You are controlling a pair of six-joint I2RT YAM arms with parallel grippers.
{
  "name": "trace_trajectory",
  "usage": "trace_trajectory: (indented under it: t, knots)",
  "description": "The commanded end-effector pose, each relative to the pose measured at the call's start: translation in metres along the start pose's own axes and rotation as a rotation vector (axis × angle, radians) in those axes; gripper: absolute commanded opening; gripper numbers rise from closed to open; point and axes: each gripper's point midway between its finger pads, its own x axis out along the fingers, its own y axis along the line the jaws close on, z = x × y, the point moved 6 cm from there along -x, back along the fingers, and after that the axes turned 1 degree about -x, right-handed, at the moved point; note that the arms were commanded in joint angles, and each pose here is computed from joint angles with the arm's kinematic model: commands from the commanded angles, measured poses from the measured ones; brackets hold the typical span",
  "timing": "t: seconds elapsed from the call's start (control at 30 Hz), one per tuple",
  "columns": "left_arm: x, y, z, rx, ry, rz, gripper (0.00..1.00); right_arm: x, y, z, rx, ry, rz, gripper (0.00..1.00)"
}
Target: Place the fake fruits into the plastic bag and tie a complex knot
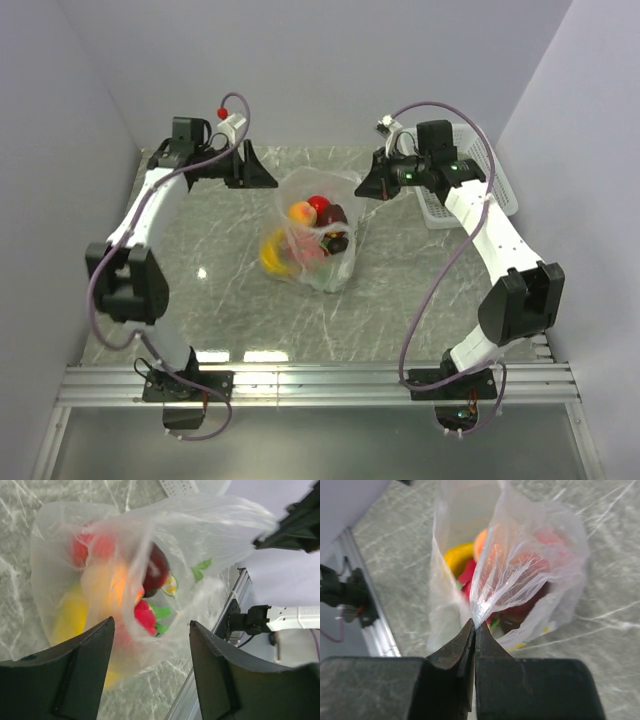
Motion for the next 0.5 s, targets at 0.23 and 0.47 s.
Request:
trace_trajectory:
  t: [0.23,0.47]
  knots:
    - [-0.035,-0.1,-0.062,0.338,-0.065,0.056,0.72,-0.015,0.037,-0.003,0.137,-0.08,0.098,0.0]
    - [0.001,-0.143,-0.142,0.45,0.075,-0.048,0.69,-0.017,0.04,-0.001,0.169,-0.099,0.087,0.0]
